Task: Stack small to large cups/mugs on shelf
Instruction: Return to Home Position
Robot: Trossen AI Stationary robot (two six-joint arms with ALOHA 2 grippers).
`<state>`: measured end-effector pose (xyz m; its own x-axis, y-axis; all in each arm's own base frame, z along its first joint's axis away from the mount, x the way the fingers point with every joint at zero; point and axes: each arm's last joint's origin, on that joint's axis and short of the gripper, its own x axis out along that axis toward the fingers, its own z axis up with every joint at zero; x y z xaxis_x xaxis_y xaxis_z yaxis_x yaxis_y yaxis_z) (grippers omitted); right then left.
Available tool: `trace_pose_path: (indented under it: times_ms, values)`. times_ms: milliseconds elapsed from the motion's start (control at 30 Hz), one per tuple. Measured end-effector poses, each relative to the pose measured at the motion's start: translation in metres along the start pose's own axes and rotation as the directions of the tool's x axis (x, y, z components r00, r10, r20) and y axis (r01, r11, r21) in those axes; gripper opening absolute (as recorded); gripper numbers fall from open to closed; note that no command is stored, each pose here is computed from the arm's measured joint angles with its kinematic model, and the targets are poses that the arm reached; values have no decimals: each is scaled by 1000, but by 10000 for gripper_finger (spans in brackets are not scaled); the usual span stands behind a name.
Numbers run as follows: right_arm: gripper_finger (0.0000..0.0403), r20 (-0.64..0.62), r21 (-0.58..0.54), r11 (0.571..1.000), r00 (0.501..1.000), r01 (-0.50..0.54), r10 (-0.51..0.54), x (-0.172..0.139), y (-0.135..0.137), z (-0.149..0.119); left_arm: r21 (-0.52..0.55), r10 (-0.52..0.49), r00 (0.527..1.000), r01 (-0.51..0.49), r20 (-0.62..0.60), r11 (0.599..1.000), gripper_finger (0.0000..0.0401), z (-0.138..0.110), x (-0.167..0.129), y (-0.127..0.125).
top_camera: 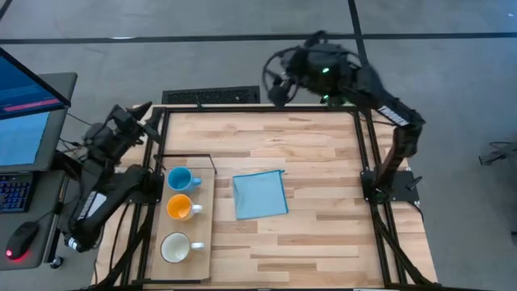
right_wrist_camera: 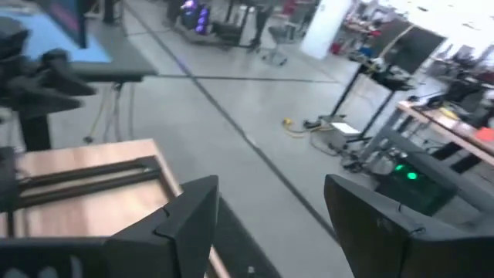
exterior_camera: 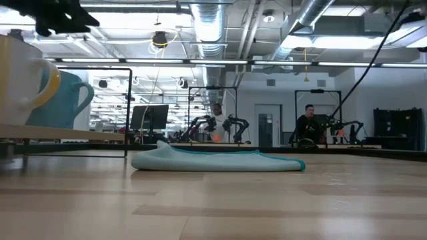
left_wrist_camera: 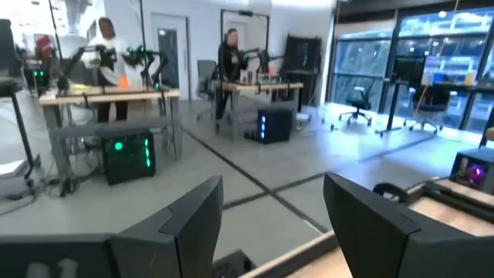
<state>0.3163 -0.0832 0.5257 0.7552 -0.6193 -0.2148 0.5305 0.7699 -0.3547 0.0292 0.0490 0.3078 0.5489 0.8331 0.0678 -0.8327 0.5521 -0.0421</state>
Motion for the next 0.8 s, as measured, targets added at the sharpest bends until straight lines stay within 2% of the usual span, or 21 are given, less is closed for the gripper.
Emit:
trace_pose_path:
  times_ms: [100,233,367,533,700,733,800]
  values:
    - [260,5,13,998,999,53,-53,-21,-16,3,-11,1,1000,-1,4,1000,217,9,-6,-1]
    - [256,0,28,997,998,66,-66,-46,-33,2,-40,2,1000,-2,-6,999,217,8,-6,-1]
    - [228,-41,50,996,997,75,-72,-61,-43,-3,-50,3,1000,-4,-22,999,217,6,-4,-1]
    - [154,-83,45,996,994,76,-72,-84,-55,-10,-27,55,998,-55,-10,998,217,8,-4,1]
    - [35,-138,65,994,988,86,-77,-108,-67,-19,-41,56,998,-57,-25,998,217,7,-3,1]
    - [19,-145,67,994,986,88,-77,-116,-71,-21,-41,56,998,-57,-32,998,217,6,-3,1]
    - [14,-143,97,991,987,93,-79,-133,-77,-25,-42,57,997,-59,-45,997,217,5,-3,1]
